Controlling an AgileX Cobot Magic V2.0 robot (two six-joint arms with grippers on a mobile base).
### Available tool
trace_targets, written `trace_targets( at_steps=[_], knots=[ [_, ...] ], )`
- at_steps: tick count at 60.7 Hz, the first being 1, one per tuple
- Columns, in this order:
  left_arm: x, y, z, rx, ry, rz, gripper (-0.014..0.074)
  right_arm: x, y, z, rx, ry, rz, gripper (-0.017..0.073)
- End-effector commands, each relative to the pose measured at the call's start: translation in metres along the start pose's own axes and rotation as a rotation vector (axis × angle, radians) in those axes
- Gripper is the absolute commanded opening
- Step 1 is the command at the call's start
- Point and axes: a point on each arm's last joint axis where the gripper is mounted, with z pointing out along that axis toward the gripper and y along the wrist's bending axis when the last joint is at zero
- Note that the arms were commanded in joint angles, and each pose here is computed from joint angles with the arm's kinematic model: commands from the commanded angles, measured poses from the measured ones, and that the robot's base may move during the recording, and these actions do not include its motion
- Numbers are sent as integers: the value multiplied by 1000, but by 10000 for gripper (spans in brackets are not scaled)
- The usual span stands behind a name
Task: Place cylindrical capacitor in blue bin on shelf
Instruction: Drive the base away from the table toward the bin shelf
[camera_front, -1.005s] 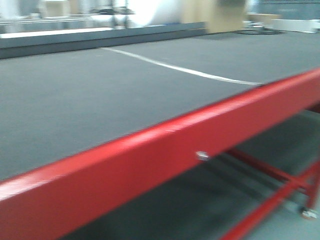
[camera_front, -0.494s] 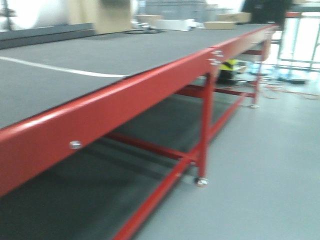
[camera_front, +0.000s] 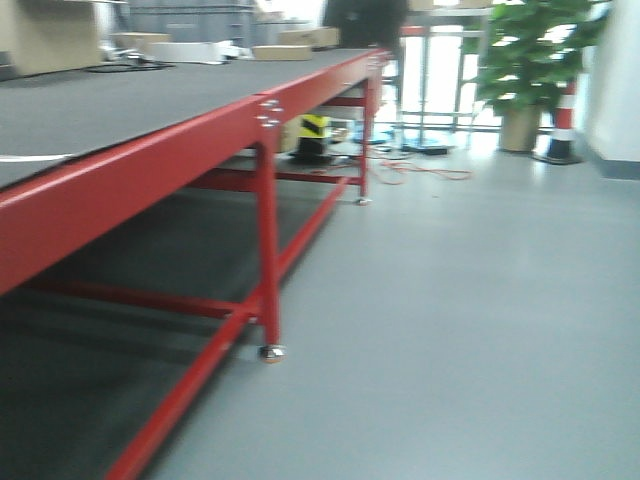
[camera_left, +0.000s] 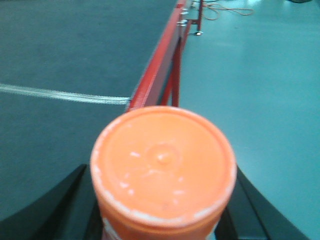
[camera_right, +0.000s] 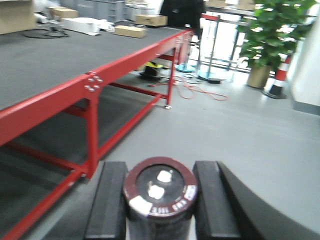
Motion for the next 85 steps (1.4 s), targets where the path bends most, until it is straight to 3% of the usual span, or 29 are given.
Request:
trace_targets(
  at_steps=[1, 85],
  knots=[
    [-5, 0, -3, 2, -37, -7, -111, -1, 0, -1, 3, -20, -3, -133],
    [-5, 0, -3, 2, -37, -7, -111, -1, 0, -1, 3, -20, -3, -133]
  ],
)
